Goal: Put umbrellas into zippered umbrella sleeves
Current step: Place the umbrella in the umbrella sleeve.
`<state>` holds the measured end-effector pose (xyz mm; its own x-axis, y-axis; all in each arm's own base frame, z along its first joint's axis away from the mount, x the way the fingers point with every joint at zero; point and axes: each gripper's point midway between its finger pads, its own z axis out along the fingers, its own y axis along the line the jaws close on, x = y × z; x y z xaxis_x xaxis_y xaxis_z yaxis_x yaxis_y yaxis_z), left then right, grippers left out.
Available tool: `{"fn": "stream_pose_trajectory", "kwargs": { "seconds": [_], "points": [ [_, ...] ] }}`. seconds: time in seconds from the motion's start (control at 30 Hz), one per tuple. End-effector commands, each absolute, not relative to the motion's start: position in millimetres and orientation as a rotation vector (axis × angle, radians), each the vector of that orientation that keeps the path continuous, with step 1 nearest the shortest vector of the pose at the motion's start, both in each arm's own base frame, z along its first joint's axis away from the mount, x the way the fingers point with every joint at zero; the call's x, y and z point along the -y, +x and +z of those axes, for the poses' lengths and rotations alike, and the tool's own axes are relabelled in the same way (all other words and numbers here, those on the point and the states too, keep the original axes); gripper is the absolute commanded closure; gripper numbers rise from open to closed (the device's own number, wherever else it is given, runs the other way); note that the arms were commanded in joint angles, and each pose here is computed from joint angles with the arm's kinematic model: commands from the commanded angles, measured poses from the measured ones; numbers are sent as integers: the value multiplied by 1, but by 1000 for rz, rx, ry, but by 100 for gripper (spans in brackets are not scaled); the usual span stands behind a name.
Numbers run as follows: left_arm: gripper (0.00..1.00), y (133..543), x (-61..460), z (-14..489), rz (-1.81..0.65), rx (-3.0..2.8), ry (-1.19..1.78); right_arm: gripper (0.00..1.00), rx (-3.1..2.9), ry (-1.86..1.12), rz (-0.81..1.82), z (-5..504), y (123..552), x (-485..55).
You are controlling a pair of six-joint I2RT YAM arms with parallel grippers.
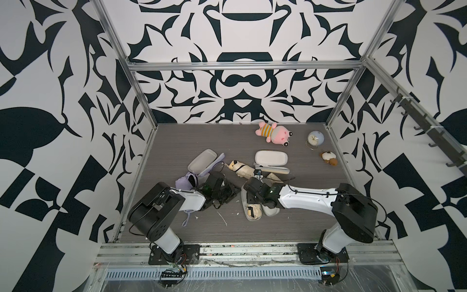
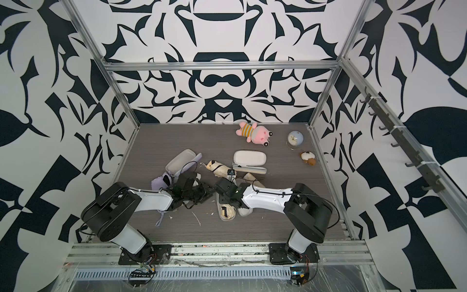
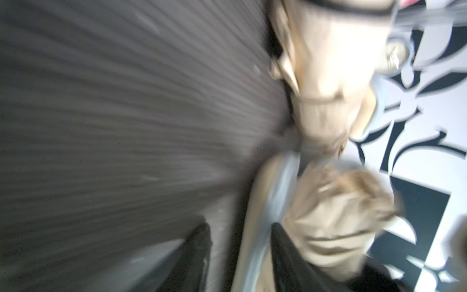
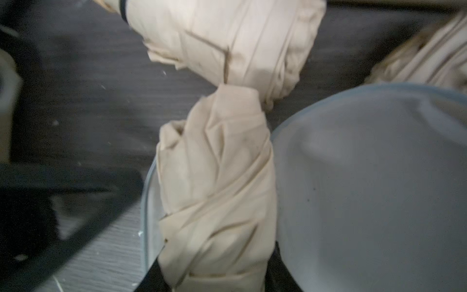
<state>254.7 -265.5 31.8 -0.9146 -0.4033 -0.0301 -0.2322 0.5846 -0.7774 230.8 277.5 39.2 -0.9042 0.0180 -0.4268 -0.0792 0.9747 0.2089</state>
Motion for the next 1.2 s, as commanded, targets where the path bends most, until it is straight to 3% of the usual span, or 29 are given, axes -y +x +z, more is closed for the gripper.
{"fn": "stream_pose_trajectory", "kwargs": {
  "seconds": [0.0, 0.13, 0.23, 0.33, 0.43, 0.53, 0.67, 0.8, 0.9, 1.17],
  "points": [
    [68, 235, 253, 17, -1172, -2699, -507, 100, -2756, -120, 285, 29, 215, -275],
    [61, 245, 274, 24, -1265, -2695, -464, 98, -2760, -174, 313, 36, 218, -288],
    [53, 242, 280, 33, -1300, -2673, -428, 86, -2774, -184, 341, 43, 218, -291],
    [51, 237, 279, 35, -1304, -2674, -415, 72, -2790, -156, 412, 53, 221, -291],
    [57, 232, 283, 29, -1290, -2707, -387, 61, -2803, -140, 516, 64, 224, -295],
    [66, 229, 283, 21, -1287, -2736, -385, 56, -2808, -147, 527, 72, 225, -293],
    [82, 228, 283, 18, -1285, -2741, -385, 58, -2826, -172, 477, 65, 226, -287],
    [93, 232, 284, 16, -1289, -2733, -419, 74, -2841, -234, 467, 56, 218, -286],
    [99, 236, 286, 16, -1299, -2716, -455, 80, -2841, -276, 516, 54, 208, -287],
    [100, 254, 295, 28, -1301, -2671, -472, 84, -2908, -463, 458, 34, 183, -286]
  ]
}}
